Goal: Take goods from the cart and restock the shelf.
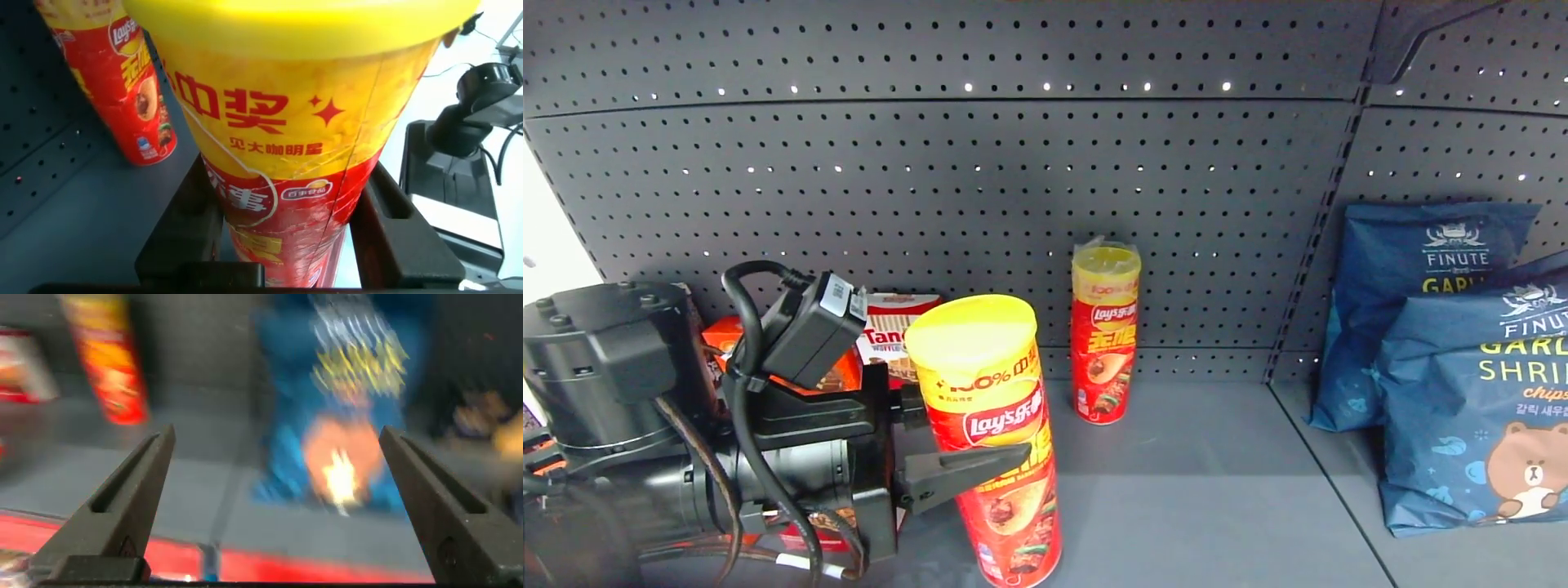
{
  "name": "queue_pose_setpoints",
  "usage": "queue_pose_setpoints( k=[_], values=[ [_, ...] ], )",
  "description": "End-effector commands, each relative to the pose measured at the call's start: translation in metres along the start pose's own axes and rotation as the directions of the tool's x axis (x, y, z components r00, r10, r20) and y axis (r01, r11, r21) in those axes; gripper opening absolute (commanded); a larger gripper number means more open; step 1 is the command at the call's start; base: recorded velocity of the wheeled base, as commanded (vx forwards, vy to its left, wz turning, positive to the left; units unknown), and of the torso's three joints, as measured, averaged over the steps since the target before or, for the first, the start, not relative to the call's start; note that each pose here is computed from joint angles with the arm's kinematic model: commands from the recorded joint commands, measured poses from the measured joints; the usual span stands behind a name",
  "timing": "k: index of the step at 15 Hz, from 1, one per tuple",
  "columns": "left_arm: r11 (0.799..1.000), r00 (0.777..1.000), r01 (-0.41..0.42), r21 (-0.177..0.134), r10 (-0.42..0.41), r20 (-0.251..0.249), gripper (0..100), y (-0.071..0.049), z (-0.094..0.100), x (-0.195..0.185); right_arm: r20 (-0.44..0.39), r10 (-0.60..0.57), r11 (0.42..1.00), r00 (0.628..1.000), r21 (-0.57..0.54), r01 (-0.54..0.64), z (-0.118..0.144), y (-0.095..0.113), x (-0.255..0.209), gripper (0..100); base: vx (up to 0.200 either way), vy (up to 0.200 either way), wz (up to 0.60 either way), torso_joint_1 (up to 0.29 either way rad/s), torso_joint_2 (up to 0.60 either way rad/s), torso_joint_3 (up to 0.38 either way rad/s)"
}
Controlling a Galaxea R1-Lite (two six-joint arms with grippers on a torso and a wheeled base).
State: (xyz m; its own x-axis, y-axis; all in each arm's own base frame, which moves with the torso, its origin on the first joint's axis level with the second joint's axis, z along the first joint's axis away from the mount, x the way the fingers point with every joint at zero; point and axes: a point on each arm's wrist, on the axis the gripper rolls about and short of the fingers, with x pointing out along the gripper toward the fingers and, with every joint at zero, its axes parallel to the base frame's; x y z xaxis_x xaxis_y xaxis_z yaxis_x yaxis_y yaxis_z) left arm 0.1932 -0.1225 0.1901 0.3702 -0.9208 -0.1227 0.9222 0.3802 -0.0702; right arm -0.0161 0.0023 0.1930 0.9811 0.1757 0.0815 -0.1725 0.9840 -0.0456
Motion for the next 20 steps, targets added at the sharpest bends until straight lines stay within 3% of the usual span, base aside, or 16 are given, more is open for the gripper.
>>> queue_pose_setpoints(
  k=[1,4,5,8,13,16,19,20],
  values=[
    [1.0,1.0,-0.001,-0.005,0.001,-0.006,0,0.0,-0.002,0.0,-0.128,0.226,0.974,0.966,0.015,-0.226,0.044,-0.003,0.059,100,0.0,0.0,0.0,0.0,0.0,0.0],
    [1.0,1.0,-0.004,-0.006,0.004,-0.007,0,0.001,-0.002,0.001,-0.187,0.302,0.953,0.935,0.038,-0.301,0.052,0.002,0.084,100,0.0,0.0,0.0,0.0,0.0,0.0],
    [1.0,1.0,-0.009,-0.011,0.008,-0.013,0,0.002,-0.003,0.002,-0.254,0.35,0.936,0.902,0.057,-0.348,0.058,0.009,0.124,100,0.0,0.0,0.0,0.0,0.0,0.0],
    [1.0,1.0,-0.029,-0.008,0.028,-0.007,0,0.004,-0.001,0.003,-0.298,0.486,0.873,0.822,0.11,-0.476,0.046,0.036,0.161,100,0.0,0.0,0.0,0.0,0.0,0.0],
    [0.999,0.999,-0.038,-0.012,0.037,-0.012,0,0.005,-0.002,0.002,-0.329,0.555,0.827,0.764,0.12,-0.549,0.026,0.07,0.211,100,0.0,0.0,0.0,0.0,0.0,0.0],
    [0.999,0.999,-0.038,-0.017,0.037,-0.017,0,0.006,-0.003,0.003,-0.368,0.533,0.84,0.761,0.121,-0.53,0.005,0.081,0.239,100,0.0,0.0,0.0,0.0,0.0,0.0],
    [0.999,0.999,-0.041,-0.022,0.04,-0.021,0,0.006,-0.005,0.002,-0.282,0.509,0.858,0.813,0.089,-0.506,-0.016,0.094,0.274,100,0.0,0.0,0.0,0.0,0.0,0.0],
    [0.999,0.999,-0.045,-0.023,0.045,-0.021,0,0.007,-0.005,0.002,-0.272,0.511,0.857,0.816,0.089,-0.507,-0.021,0.096,0.28,100,0.0,0.0,0.0,0.0,0.0,0.0]
  ],
)
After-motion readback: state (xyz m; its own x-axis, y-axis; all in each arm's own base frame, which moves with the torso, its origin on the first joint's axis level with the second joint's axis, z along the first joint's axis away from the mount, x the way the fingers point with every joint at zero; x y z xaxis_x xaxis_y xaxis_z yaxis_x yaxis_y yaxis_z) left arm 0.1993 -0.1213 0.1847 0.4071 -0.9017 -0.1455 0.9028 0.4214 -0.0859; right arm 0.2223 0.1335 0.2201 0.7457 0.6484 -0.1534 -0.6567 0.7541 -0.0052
